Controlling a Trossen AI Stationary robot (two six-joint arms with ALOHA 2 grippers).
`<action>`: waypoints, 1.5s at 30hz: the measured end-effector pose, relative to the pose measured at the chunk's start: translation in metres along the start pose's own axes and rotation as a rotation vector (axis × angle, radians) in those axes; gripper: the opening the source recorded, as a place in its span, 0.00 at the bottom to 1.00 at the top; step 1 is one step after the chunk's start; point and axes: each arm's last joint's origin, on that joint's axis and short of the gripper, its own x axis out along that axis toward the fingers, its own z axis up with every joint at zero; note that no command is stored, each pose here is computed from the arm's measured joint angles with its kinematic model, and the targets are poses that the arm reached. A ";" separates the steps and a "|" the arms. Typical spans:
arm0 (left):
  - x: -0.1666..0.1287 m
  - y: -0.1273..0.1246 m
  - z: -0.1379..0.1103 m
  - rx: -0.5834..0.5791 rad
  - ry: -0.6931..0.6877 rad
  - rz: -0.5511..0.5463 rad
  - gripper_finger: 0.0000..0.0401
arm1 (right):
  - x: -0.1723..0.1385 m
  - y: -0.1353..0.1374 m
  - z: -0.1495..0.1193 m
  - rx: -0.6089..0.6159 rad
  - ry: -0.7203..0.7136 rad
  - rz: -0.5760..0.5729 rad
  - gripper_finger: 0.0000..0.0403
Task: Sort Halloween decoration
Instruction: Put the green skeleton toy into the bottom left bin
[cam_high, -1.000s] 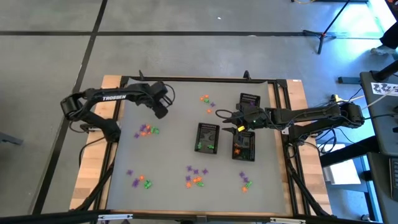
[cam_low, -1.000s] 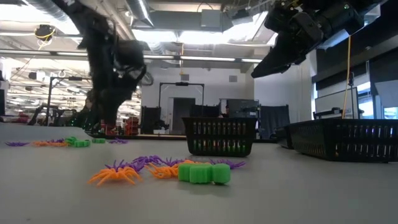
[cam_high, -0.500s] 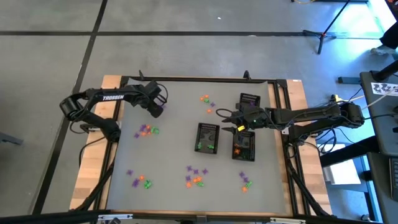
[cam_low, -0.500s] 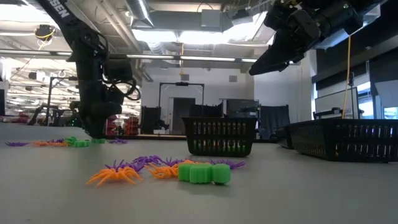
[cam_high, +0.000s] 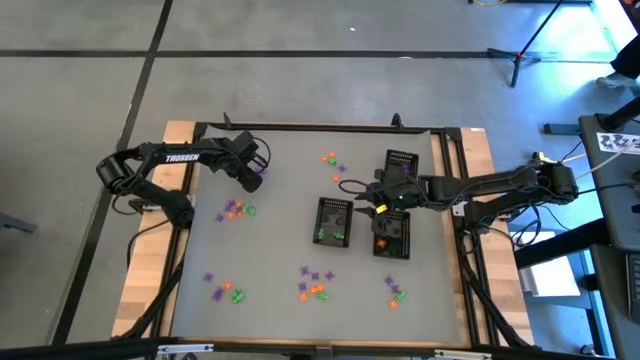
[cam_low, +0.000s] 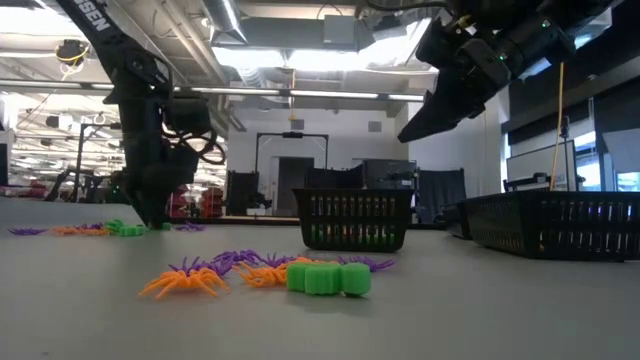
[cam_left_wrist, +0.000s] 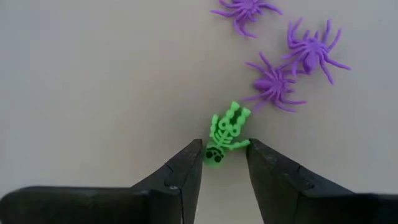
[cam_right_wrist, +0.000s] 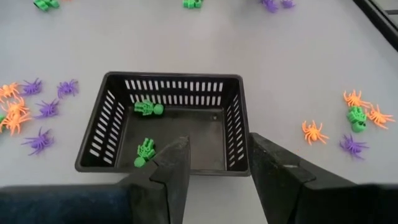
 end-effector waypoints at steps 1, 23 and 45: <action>0.000 0.000 0.000 0.000 -0.001 0.005 0.30 | 0.000 0.000 0.000 0.000 -0.003 -0.001 0.39; -0.020 -0.007 0.001 -0.010 -0.106 -0.018 0.00 | 0.000 0.000 0.000 -0.014 -0.003 -0.011 0.39; -0.017 -0.003 0.003 -0.062 -0.127 0.053 0.25 | 0.000 0.000 0.002 -0.014 -0.016 -0.011 0.39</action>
